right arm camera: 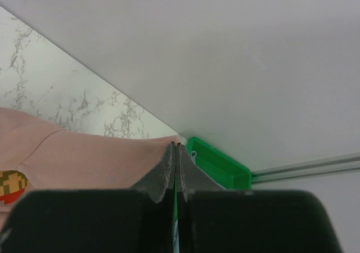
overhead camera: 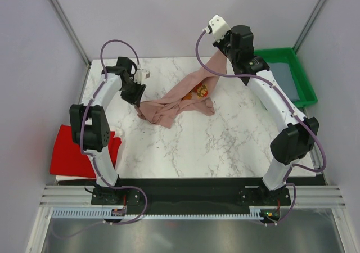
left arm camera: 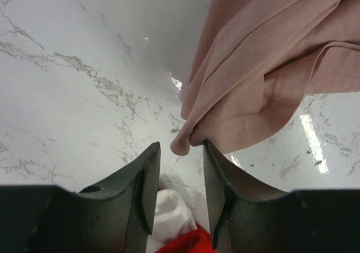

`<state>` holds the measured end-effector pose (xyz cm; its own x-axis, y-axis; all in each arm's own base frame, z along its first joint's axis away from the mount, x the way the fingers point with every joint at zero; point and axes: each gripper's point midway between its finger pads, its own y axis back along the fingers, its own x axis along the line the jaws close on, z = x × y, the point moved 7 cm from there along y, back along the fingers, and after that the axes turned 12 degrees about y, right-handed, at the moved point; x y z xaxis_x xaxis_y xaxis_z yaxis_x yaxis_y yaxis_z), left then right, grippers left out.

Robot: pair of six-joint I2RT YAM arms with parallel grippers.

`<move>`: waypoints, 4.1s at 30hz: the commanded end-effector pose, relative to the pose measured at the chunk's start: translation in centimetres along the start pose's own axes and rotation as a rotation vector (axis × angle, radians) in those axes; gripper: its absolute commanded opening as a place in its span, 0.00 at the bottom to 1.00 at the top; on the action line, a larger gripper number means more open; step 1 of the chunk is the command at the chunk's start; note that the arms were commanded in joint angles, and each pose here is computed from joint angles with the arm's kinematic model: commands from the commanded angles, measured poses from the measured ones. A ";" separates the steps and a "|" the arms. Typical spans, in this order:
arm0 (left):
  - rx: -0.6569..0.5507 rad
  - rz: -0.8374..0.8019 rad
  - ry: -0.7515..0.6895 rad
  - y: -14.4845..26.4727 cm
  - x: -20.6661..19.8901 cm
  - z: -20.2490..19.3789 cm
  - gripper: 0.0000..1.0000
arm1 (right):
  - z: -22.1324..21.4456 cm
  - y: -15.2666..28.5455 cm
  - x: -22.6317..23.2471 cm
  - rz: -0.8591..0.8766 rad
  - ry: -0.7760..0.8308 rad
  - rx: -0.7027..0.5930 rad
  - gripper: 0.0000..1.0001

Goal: Fold and stack the t-shirts
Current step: Flatten the tshirt out

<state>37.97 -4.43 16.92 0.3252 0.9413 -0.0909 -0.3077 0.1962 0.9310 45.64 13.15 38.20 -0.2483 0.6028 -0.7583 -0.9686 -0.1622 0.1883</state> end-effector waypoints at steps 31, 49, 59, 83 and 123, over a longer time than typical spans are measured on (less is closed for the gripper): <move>0.011 -0.067 0.053 0.1 0.7 0.1 0.38 | 0.5 0.2 -0.8 -0.031 -0.006 -0.018 0.00; 0.010 -0.053 0.049 0.2 1.0 0.7 0.02 | 0.6 0.1 -0.8 -0.032 -0.001 -0.021 0.00; -0.221 0.175 -0.125 11.0 2.8 6.4 0.02 | 4.1 2.1 -7.0 -0.188 0.047 -0.067 0.00; -1.042 0.401 -0.223 40.4 -4.8 -4.4 0.02 | 3.8 28.7 -16.9 -0.450 0.068 -0.129 0.00; -0.717 0.251 -0.388 17.9 -0.1 1.6 0.02 | -2.8 10.8 -3.8 -0.106 0.190 -0.045 0.00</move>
<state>30.95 -1.40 33.94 0.4092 0.8743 0.2612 -0.8154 0.2220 0.5347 33.49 6.04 41.66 -0.1949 0.4345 -0.8794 -0.9796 -0.1312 0.1523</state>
